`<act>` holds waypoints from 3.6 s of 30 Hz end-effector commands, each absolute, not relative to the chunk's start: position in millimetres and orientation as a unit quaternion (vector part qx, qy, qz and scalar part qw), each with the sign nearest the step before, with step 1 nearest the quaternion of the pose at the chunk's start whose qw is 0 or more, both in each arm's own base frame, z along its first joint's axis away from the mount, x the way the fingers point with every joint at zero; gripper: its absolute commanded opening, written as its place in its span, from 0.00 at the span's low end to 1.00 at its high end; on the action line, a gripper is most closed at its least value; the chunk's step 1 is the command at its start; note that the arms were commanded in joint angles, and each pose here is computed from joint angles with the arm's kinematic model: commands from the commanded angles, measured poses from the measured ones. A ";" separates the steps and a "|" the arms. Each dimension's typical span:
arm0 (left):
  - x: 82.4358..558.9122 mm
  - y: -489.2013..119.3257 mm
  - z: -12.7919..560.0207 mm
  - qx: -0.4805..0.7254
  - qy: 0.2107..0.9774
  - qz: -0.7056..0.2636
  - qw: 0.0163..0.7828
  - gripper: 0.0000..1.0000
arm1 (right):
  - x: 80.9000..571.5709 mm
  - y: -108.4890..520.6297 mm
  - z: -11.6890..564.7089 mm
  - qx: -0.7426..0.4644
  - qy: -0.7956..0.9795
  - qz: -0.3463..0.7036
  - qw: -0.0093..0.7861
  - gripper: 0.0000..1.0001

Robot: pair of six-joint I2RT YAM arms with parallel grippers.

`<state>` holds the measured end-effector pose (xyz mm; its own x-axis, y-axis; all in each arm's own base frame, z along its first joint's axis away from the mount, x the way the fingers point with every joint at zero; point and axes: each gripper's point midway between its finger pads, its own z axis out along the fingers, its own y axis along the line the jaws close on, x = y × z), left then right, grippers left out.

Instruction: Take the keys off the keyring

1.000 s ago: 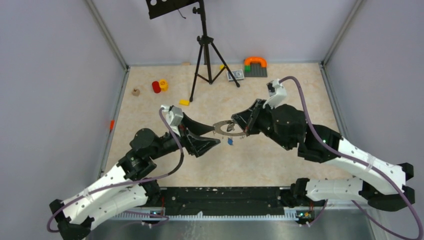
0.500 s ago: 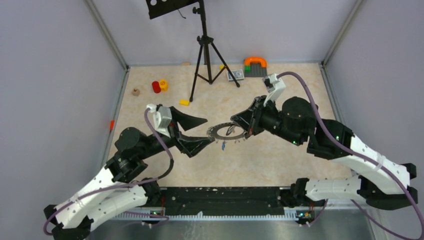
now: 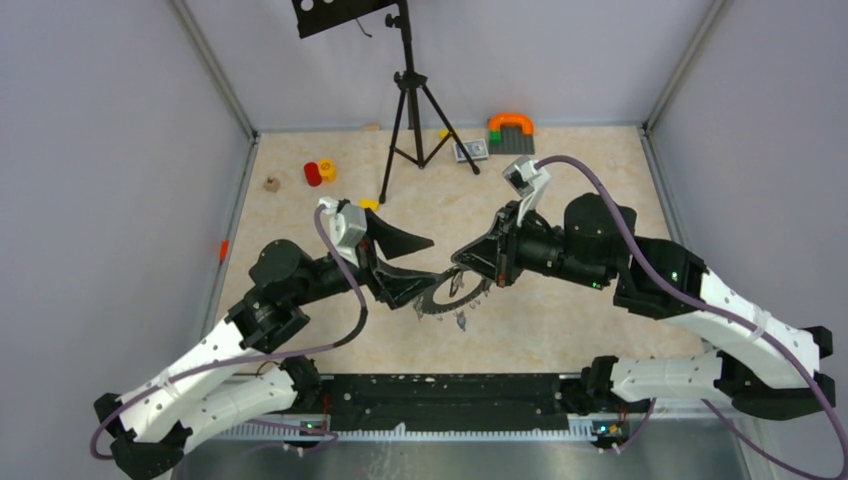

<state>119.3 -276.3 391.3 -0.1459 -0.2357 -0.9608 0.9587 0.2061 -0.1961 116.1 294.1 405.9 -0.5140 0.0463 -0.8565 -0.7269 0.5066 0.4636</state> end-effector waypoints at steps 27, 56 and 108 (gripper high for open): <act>94.2 -294.0 423.3 0.370 0.477 -0.601 0.523 0.49 | 97.3 304.2 439.7 -0.254 0.683 0.515 0.453 0.00; 126.6 -299.3 387.2 0.395 0.590 -0.497 0.499 0.67 | 118.7 298.2 421.8 -0.224 0.724 0.458 0.465 0.00; 98.0 -284.2 377.6 0.464 0.531 -0.494 0.508 0.00 | 121.0 286.1 415.2 -0.206 0.707 0.465 0.490 0.21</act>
<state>102.7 -286.3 360.1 -0.1039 0.0543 -0.9931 0.9899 0.1023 -0.0980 121.9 290.7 394.4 -0.4683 0.0957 -0.8783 -0.7356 0.5084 0.4476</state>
